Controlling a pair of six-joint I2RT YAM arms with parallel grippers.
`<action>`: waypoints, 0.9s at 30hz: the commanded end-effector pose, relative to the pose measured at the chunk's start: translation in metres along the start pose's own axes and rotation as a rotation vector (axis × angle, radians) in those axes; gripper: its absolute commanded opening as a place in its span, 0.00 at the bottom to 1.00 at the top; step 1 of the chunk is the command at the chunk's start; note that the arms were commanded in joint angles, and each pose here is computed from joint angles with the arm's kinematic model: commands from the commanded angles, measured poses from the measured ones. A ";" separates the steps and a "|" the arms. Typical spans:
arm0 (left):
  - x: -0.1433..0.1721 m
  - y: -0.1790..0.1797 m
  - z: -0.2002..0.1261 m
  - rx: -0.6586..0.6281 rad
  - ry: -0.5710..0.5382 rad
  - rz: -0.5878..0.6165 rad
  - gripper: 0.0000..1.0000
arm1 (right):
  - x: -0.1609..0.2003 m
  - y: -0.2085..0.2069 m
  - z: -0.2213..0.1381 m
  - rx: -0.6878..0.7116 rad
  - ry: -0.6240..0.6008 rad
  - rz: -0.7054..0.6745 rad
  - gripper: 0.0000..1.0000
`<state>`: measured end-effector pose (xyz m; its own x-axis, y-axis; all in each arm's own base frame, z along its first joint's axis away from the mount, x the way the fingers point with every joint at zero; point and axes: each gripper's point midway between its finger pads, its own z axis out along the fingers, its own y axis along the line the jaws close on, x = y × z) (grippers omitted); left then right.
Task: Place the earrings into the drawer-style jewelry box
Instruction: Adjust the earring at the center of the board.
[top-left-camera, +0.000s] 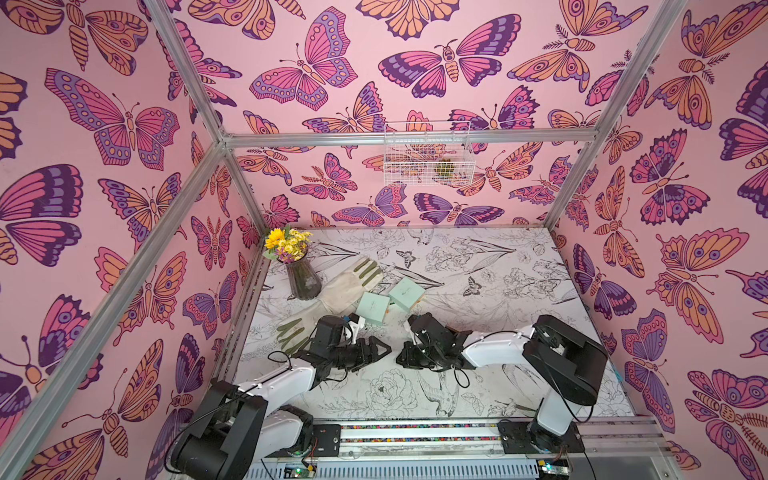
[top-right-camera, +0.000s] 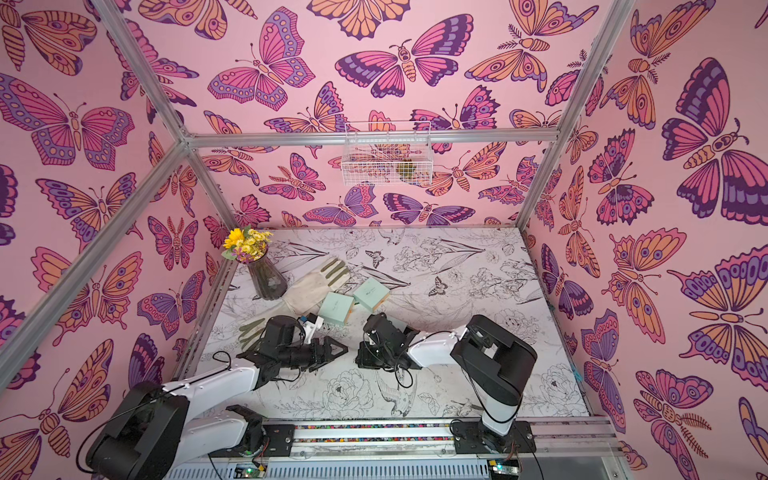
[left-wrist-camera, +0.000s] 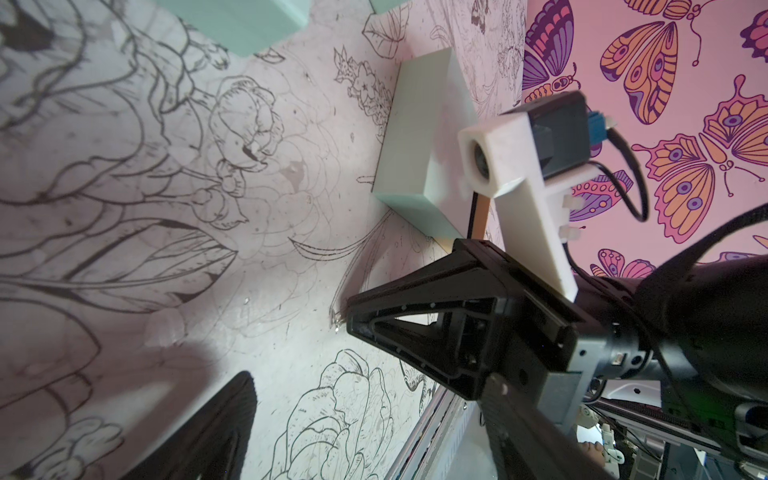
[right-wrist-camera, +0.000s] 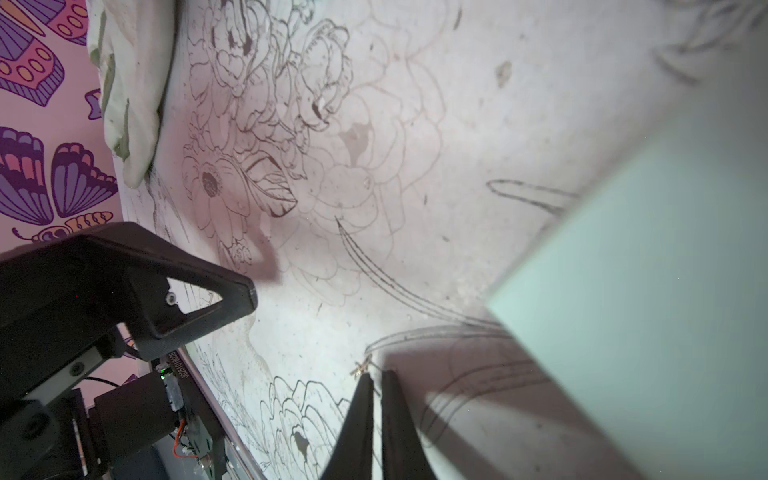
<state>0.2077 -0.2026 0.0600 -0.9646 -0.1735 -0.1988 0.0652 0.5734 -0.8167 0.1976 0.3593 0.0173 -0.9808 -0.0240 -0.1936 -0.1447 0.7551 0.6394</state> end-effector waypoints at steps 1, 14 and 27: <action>-0.003 -0.002 -0.001 0.001 -0.002 0.015 0.87 | 0.021 -0.042 0.006 0.163 0.061 0.018 0.13; -0.002 0.003 0.002 -0.009 0.009 0.014 0.86 | 0.022 -0.052 -0.004 0.226 0.052 0.004 0.13; 0.004 0.003 0.007 -0.026 0.024 0.028 0.87 | 0.021 -0.050 -0.008 0.231 0.048 -0.005 0.12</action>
<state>0.2024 -0.2058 0.0515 -0.9723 -0.1491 -0.1802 0.0598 0.5865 -0.8077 0.1986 0.3506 0.0169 -0.9765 -0.0282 -0.2135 -0.1521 0.7921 0.5911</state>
